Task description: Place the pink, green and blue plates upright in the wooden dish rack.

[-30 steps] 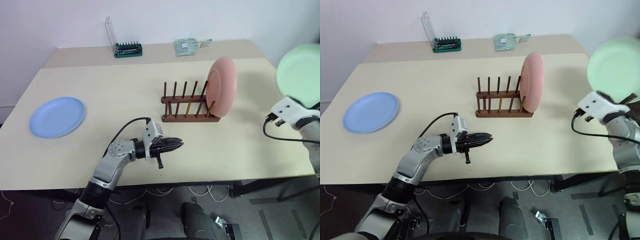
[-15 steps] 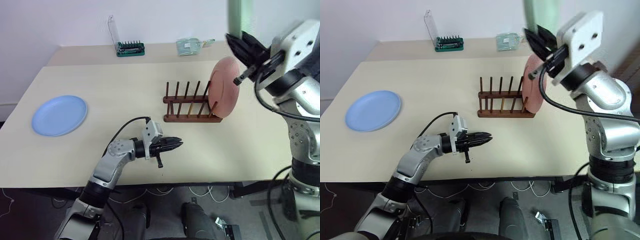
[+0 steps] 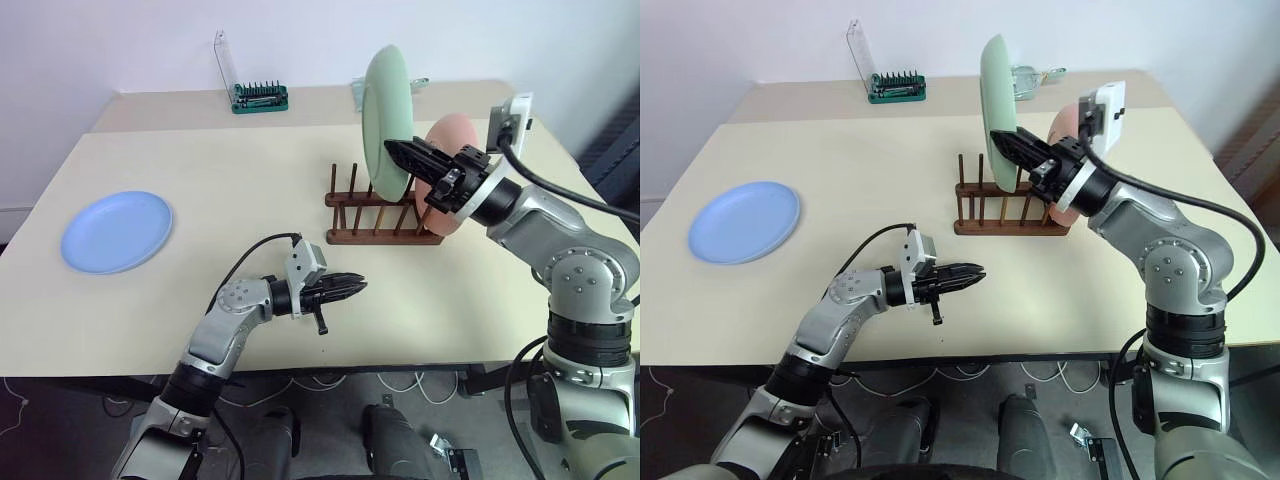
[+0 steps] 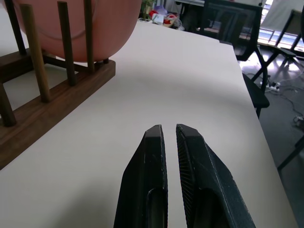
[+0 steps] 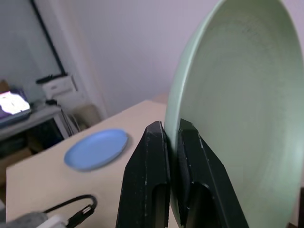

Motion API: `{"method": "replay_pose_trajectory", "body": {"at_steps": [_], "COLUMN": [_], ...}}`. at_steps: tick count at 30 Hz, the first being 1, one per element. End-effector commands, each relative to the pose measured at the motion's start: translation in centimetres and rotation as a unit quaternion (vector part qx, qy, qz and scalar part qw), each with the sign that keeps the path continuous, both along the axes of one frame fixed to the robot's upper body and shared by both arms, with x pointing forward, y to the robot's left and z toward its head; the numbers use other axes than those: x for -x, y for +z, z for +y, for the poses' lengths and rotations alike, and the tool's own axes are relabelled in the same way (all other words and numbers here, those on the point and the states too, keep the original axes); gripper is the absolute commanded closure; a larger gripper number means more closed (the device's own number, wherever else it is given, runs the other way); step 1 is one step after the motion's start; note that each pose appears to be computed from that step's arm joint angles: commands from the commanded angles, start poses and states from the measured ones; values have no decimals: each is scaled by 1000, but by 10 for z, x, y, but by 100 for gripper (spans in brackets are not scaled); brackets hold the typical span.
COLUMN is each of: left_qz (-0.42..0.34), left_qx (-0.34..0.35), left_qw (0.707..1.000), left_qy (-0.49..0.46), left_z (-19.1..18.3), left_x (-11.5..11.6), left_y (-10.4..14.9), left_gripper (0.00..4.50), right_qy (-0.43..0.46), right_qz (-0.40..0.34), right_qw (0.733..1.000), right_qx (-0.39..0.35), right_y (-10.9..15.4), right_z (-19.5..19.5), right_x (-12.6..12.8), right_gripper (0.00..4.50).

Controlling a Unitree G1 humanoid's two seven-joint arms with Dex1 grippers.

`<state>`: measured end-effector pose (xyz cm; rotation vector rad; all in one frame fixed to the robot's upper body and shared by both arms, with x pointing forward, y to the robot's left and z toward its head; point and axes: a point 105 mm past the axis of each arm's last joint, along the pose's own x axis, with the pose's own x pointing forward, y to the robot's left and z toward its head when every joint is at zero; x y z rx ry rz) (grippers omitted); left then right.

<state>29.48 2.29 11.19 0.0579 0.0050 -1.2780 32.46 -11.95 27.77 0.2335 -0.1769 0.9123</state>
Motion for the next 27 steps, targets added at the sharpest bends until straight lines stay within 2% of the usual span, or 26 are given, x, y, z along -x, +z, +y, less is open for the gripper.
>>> {"method": "replay_pose_trajectory", "body": {"at_steps": [1, 10, 18, 22, 27], "left_qz": [-17, -17, -21, -40, -106], "left_qx": [13, 14, 15, 22, 26], "left_qw": [1000, 1000, 1000, 999, 989], "left_qy": [0, 3, 8, 24, 101], "left_z": [1, 2, 3, 4, 15], "left_x": [0, -1, -2, -5, -21], "left_y": [11, 11, 12, 17, 27], "left_gripper": [409, 409, 409, 409, 409], "right_qy": [3, -48, -56, -69, -78], "right_qz": [-16, 15, 48, 71, 80], "right_qw": [1000, 998, 995, 992, 990], "right_qx": [-19, -44, -62, -82, -91], "right_y": [12, 0, -11, -16, -17], "right_z": [-3, -21, -23, -24, -23], "right_x": [1, -16, -17, -21, -23], "right_gripper": [445, 445, 445, 445, 445]}}
